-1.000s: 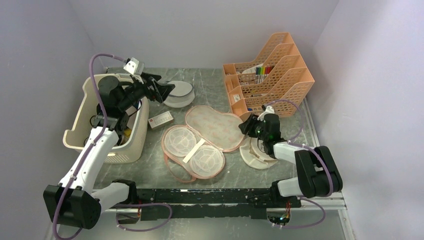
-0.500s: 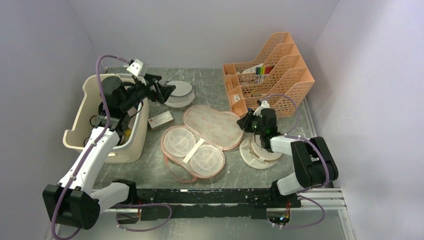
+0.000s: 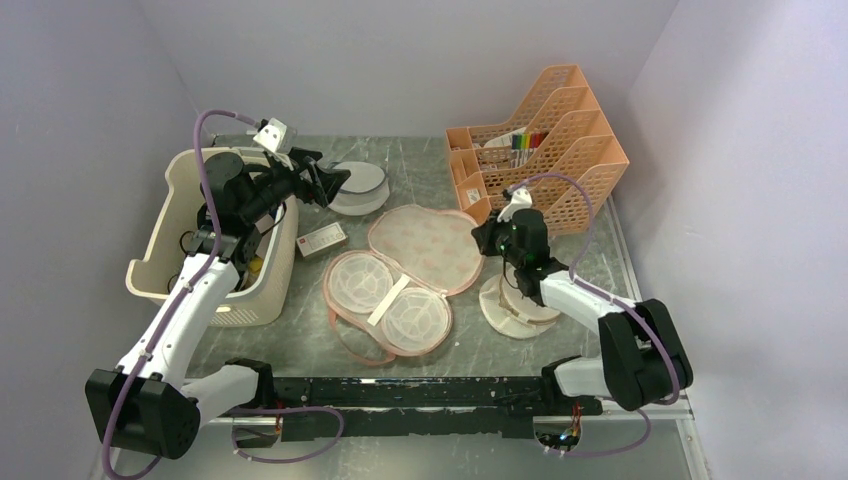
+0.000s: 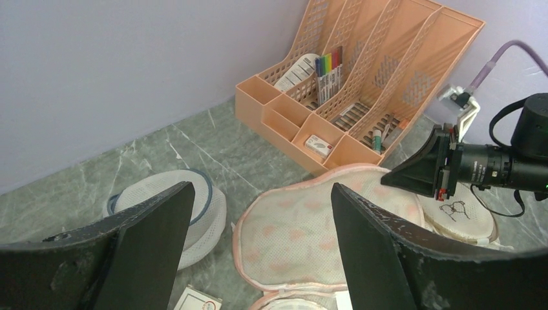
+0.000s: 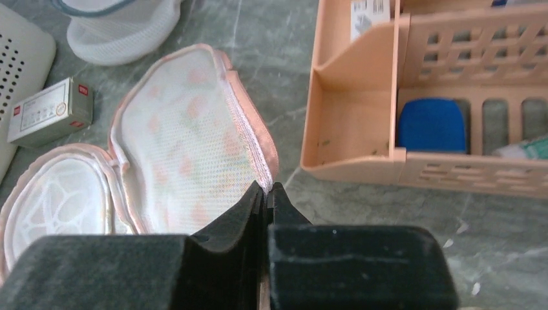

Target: Unzip the laundry bag and remove the bra

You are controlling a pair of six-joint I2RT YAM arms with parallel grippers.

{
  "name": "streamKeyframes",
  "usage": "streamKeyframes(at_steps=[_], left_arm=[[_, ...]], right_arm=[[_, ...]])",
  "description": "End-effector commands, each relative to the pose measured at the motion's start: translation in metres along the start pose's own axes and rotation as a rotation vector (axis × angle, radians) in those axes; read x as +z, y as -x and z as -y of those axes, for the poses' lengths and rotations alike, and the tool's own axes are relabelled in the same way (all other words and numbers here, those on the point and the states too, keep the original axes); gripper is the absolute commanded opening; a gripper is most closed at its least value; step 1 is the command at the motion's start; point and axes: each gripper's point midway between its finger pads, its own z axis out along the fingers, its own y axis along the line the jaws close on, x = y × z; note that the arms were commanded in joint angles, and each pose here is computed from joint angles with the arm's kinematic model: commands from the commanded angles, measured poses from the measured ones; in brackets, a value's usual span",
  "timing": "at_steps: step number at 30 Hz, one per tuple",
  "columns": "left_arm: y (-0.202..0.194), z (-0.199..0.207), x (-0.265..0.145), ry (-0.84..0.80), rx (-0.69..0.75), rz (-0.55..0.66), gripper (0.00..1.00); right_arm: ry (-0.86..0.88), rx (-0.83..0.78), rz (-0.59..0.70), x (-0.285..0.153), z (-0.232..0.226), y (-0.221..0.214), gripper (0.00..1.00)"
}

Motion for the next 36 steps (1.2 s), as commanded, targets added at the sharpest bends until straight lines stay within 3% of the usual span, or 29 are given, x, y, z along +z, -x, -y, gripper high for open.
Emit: streamKeyframes(at_steps=[1,14,25,36], left_arm=[[0.008,0.001,-0.001,0.005,0.031,0.026,0.89],[0.010,0.005,-0.001,-0.014,0.031,0.030,0.88],[0.009,0.001,-0.001,0.001,0.037,0.019,0.86],[0.002,-0.002,0.002,0.008,0.029,0.004,0.87]], right_arm=[[-0.069,-0.117,0.082,-0.004,-0.003,0.036,0.00],[-0.009,-0.444,0.118,-0.028,-0.081,0.036,0.00],[0.122,-0.609,0.012,-0.063,-0.142,-0.037,0.00],[0.309,-0.581,-0.134,-0.088,-0.179,-0.104,0.00]])
